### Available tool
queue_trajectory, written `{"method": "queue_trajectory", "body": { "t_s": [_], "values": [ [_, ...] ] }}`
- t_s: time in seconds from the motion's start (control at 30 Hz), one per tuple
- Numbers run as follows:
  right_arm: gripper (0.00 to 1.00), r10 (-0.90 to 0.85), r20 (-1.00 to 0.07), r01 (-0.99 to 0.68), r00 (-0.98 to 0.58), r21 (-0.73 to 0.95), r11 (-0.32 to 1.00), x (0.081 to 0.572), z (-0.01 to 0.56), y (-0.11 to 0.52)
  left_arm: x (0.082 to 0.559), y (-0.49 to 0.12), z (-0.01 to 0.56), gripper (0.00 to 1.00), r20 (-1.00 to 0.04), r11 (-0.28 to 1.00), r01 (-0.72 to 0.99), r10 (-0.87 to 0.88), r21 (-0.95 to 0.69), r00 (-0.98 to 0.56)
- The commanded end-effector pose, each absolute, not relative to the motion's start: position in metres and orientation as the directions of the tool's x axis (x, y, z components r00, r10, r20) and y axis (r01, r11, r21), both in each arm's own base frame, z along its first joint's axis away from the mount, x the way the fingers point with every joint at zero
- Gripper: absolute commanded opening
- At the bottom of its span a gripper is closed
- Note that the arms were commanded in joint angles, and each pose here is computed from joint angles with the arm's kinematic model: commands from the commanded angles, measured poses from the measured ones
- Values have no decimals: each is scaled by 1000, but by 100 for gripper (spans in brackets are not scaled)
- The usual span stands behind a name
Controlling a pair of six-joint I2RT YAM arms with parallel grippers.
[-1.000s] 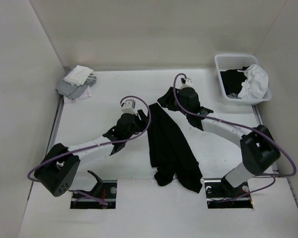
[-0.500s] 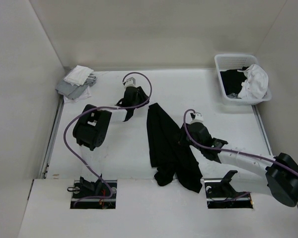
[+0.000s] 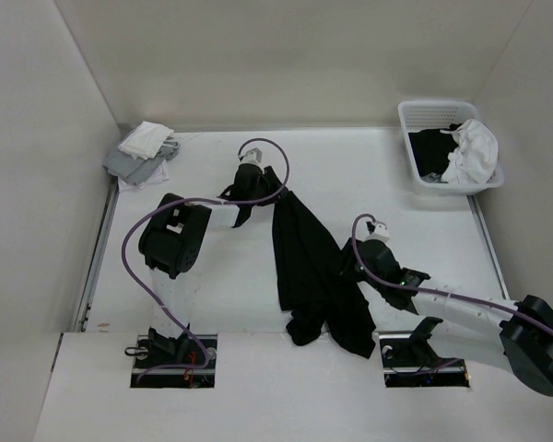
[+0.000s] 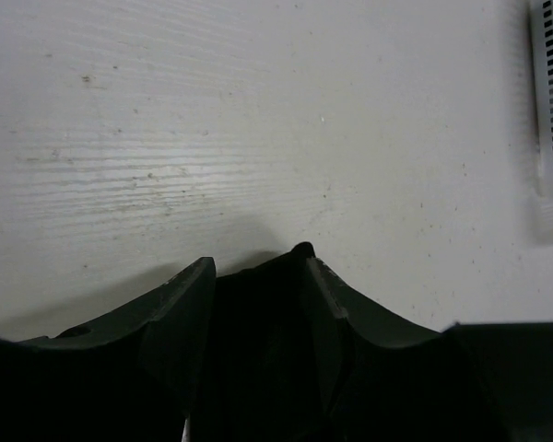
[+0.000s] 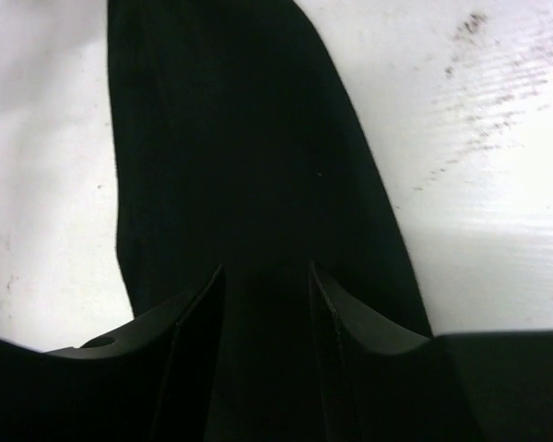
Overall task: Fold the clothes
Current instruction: Flatten the tank top out
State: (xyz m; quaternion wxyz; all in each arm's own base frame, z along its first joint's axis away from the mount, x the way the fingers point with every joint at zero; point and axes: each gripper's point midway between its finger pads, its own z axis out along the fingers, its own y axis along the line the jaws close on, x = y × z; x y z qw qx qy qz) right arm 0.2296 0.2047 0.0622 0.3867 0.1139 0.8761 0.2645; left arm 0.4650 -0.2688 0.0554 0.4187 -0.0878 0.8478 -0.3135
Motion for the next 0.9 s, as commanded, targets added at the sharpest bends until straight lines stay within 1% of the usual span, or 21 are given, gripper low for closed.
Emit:
{"method": "queue_trajectory", "body": {
  "t_s": [0.0,0.07,0.1,0.17,0.33,0.43,0.57,0.67,0.7,0.8,0.87],
  "values": [
    [47,464,-623,11,-629,590,807,237,74,202,464,-278,72,40,-679,763,179,-411,-622,-608],
    [48,470,-621,24,-627,588,808,237,72,200,462,-279,72,38,-676,756,183,-415,-629,-609],
    [53,484,-615,51,-622,585,809,236,67,194,462,-279,70,38,-670,753,179,-418,-634,-614],
    [58,510,-604,93,-612,585,806,236,62,185,460,-277,65,38,-664,759,163,-419,-631,-619],
    [59,530,-621,158,-577,552,819,237,61,163,461,-254,62,44,-676,787,92,-456,-610,-579],
    [59,522,-636,180,-569,522,833,239,61,155,461,-253,67,44,-686,791,95,-456,-604,-567],
    [58,522,-633,196,-571,512,836,240,58,151,458,-261,66,38,-683,784,118,-442,-609,-581],
    [56,527,-628,211,-573,509,835,241,56,149,455,-263,66,31,-680,779,121,-448,-615,-580],
    [56,525,-625,224,-578,497,838,242,54,148,454,-263,68,26,-680,776,122,-451,-619,-578],
    [58,510,-621,243,-596,465,851,246,50,148,452,-262,76,18,-684,774,126,-456,-621,-569],
    [60,475,-615,243,-629,425,872,249,45,153,449,-259,91,15,-691,769,131,-469,-626,-550]
  ]
}}
